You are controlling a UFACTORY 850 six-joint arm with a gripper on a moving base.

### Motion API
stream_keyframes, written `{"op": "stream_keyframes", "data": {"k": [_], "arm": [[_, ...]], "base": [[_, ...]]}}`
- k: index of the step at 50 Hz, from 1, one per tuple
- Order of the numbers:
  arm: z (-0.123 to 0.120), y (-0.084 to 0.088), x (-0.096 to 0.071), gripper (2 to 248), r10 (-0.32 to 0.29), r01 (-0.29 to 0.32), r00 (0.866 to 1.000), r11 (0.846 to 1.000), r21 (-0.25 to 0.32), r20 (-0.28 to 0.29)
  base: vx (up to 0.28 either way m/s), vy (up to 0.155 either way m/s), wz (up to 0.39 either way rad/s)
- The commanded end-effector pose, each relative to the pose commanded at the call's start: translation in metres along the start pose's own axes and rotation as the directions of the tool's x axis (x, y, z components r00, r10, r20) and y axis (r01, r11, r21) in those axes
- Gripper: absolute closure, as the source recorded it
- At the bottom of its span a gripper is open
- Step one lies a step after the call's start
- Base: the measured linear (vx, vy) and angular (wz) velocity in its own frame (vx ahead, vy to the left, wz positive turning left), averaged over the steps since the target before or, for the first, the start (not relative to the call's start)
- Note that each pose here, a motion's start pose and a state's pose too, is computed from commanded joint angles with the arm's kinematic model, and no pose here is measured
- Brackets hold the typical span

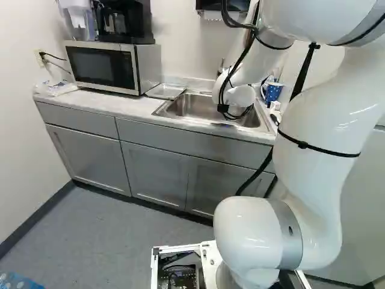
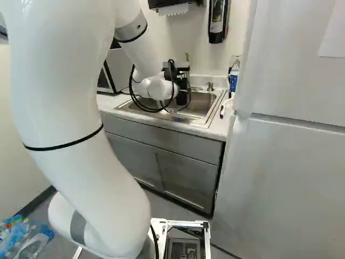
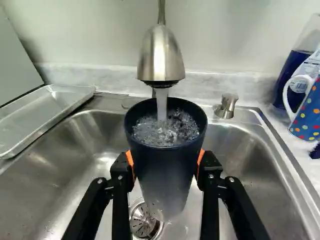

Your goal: Rinse the cup and place it in the tray

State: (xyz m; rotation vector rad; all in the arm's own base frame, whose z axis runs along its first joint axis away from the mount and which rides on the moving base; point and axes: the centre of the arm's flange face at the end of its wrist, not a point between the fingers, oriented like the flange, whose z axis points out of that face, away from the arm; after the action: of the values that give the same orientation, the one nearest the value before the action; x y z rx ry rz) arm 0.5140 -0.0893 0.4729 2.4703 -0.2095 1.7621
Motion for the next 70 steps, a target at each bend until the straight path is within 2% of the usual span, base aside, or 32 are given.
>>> {"op": "stream_keyframes", "data": {"k": [30,59,70], "arm": [[-0.003,-0.045,-0.001,124,-0.028,0.028,1.000,0.996,0.082,-0.001],[-0.019,-0.088,0.024,124,-0.046,0.056,0.997,0.985,0.161,-0.060],[-0.026,-0.097,0.034,124,-0.047,0.061,0.995,0.982,0.177,-0.084]], "base": [[0.000,0.000,0.000],[0.000,0.000,0.000],[0.000,0.000,0.000]]}}
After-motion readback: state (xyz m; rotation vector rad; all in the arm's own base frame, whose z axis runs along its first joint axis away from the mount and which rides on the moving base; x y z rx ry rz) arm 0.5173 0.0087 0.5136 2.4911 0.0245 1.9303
